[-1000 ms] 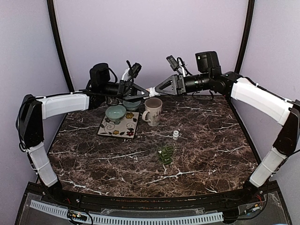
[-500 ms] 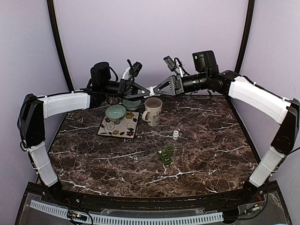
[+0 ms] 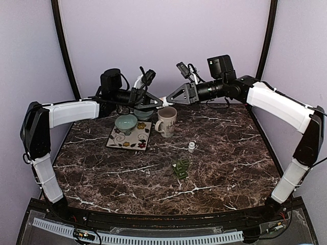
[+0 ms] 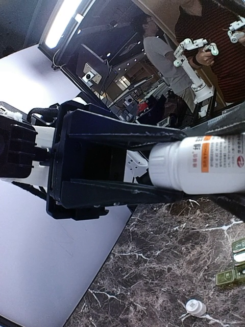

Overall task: Sort the pills into containers
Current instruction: Screw the lid of the pill bottle onto the pill bottle.

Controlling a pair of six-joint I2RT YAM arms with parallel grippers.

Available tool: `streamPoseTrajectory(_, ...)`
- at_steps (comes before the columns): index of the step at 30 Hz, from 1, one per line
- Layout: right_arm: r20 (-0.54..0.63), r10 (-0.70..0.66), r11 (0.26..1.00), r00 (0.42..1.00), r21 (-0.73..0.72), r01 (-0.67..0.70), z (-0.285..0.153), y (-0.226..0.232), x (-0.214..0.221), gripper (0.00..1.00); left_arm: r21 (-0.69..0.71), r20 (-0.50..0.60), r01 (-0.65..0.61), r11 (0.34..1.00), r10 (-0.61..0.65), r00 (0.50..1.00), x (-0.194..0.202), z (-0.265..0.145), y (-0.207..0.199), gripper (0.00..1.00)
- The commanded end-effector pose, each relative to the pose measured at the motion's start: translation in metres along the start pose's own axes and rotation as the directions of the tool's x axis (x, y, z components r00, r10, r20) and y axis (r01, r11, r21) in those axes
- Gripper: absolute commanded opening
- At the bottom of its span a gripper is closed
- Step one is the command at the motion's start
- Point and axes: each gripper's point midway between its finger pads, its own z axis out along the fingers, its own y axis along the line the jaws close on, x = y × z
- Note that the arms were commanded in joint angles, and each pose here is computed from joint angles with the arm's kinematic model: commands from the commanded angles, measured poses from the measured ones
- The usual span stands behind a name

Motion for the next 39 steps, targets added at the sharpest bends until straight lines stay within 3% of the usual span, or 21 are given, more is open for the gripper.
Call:
streamPoseTrajectory(1, 0.011, -0.009, 1.0, 1.0, -0.026, 0.01, 0.001, 0.009, -0.008, 0.0, -0.013, 0.014, -0.081, 0.997, 0.081, 0.997, -0.012, -0.001, -0.01, 0.0)
streamPoseTrajectory(8, 0.022, 0.104, 0.992, 0.994, -0.069, -0.102, 0.006, 0.013, -0.019, 0.0, -0.184, 0.041, -0.221, 0.958, 0.232, 0.972, -0.025, -0.007, -0.01, 0.0)
streamPoseTrajectory(14, 0.008, 0.213, 0.973, 0.977, -0.088, -0.212, 0.014, 0.008, -0.025, 0.0, -0.382, 0.002, -0.394, 0.836, 0.427, 0.904, -0.038, -0.004, -0.013, 0.0)
streamPoseTrajectory(17, 0.0, 0.253, 0.964, 0.967, -0.077, -0.253, 0.016, 0.004, -0.025, 0.0, -0.488, -0.057, -0.479, 0.73, 0.521, 0.851, -0.038, 0.003, -0.013, 0.0)
streamPoseTrajectory(20, -0.011, 0.291, 0.954, 0.957, -0.069, -0.291, 0.019, -0.001, -0.023, 0.0, -0.587, -0.158, -0.576, 0.569, 0.617, 0.771, -0.035, 0.012, -0.012, 0.0)
streamPoseTrajectory(24, -0.018, 0.318, 0.946, 0.948, -0.061, -0.318, 0.02, -0.003, -0.02, 0.0, -0.661, -0.252, -0.633, 0.402, 0.675, 0.693, -0.034, 0.014, -0.009, 0.0)
streamPoseTrajectory(35, -0.035, 0.355, 0.933, 0.934, -0.048, -0.357, 0.02, -0.006, -0.009, 0.0, -0.768, -0.445, -0.641, -0.024, 0.74, 0.505, -0.04, -0.003, -0.008, 0.0)
streamPoseTrajectory(39, -0.034, 0.359, 0.932, 0.933, -0.04, -0.36, 0.019, -0.008, -0.006, 0.0, -0.779, -0.487, -0.614, -0.126, 0.738, 0.467, -0.043, -0.006, -0.009, 0.0)
